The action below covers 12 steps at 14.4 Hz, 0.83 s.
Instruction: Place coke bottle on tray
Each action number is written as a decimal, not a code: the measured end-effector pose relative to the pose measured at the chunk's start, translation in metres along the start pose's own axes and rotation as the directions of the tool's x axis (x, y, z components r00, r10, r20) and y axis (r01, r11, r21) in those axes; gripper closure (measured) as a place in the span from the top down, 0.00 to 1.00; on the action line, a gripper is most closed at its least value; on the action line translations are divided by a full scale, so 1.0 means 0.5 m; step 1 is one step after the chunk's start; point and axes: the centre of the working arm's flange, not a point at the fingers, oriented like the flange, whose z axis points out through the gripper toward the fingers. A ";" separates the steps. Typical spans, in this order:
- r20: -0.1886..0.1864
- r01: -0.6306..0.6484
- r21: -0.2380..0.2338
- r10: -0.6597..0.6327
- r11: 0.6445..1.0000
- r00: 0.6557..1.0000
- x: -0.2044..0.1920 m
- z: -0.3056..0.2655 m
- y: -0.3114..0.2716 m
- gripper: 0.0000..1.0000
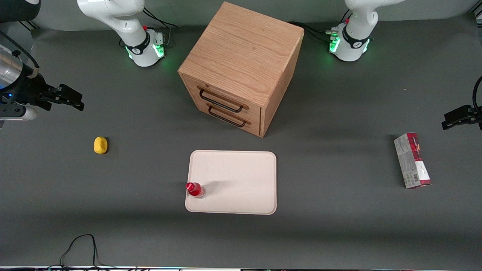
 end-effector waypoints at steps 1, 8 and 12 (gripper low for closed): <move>0.003 -0.009 0.000 0.009 1.000 1.000 -0.002 0.004 0.013 1.00; 0.011 -0.016 0.007 0.016 1.000 1.000 0.005 0.019 0.164 1.00; 0.012 -0.005 0.006 0.005 1.000 1.000 0.006 0.021 0.152 1.00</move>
